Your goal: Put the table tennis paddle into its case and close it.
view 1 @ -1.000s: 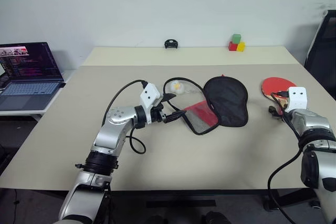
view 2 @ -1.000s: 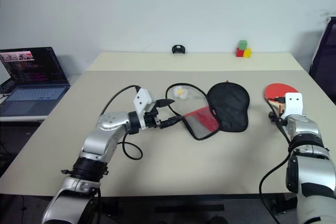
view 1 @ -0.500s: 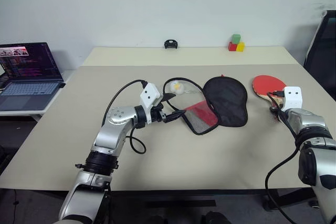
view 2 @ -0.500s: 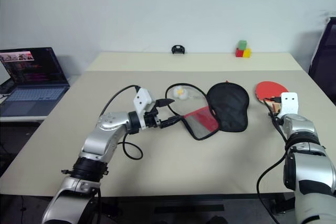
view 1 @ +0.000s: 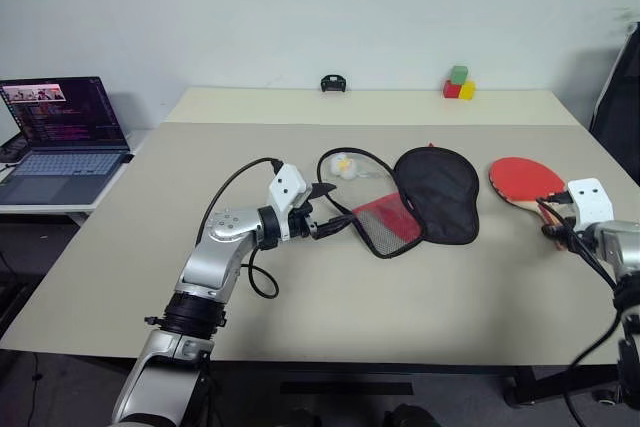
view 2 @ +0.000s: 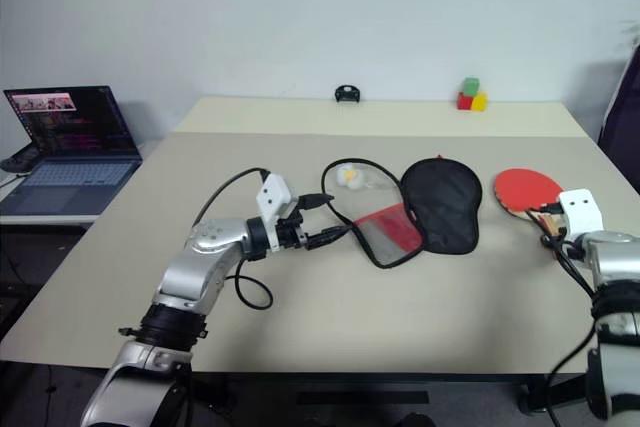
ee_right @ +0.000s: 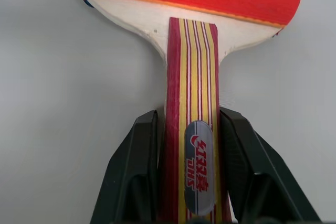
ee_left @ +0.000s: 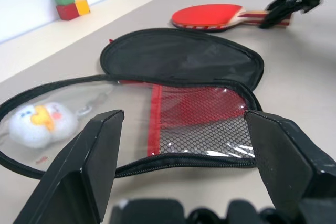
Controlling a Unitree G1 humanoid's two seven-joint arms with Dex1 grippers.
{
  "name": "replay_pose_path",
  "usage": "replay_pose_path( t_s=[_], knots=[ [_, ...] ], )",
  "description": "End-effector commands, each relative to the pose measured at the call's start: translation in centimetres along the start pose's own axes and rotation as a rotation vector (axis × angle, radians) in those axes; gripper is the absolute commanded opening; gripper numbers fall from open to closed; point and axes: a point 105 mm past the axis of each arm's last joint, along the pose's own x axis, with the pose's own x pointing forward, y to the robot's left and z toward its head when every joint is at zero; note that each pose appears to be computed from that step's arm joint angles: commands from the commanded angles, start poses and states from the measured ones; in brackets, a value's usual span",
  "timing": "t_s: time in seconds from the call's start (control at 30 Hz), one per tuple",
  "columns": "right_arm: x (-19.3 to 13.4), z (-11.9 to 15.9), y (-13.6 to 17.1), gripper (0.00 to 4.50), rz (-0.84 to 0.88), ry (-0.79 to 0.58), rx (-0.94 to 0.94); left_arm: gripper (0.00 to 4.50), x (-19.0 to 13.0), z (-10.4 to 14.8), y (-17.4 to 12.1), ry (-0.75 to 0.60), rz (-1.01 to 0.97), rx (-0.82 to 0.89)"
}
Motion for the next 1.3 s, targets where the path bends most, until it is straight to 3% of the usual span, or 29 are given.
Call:
replay_pose_path(
  t_s=[0.03,0.23,0.47,0.67,1.07,1.3],
  knots=[
    [-2.0,-1.2,3.2,1.28,0.132,0.049,-0.036,4.01,0.5,1.4,-0.4,-0.045,-0.027,0.044],
    [-4.1,-3.5,5.8,1.28,0.166,0.100,-0.043,4.01,1.0,1.4,-0.7,-0.049,-0.050,0.043],
    [-3.8,-4.4,6.6,1.27,0.151,0.119,0.022,4.01,1.2,1.5,-0.8,-0.048,-0.057,0.046],
    [-3.2,-3.7,6.9,3.08,0.170,0.104,0.058,4.01,1.0,1.5,-0.6,-0.044,-0.050,0.054],
    [-1.2,-1.3,7.8,3.08,0.252,0.013,0.104,4.01,0.7,1.3,-0.4,-0.035,-0.035,0.058],
    [0.1,-1.6,7.6,3.08,0.235,0.011,0.074,4.01,0.5,1.3,-0.2,-0.029,-0.030,0.063]
  ],
)
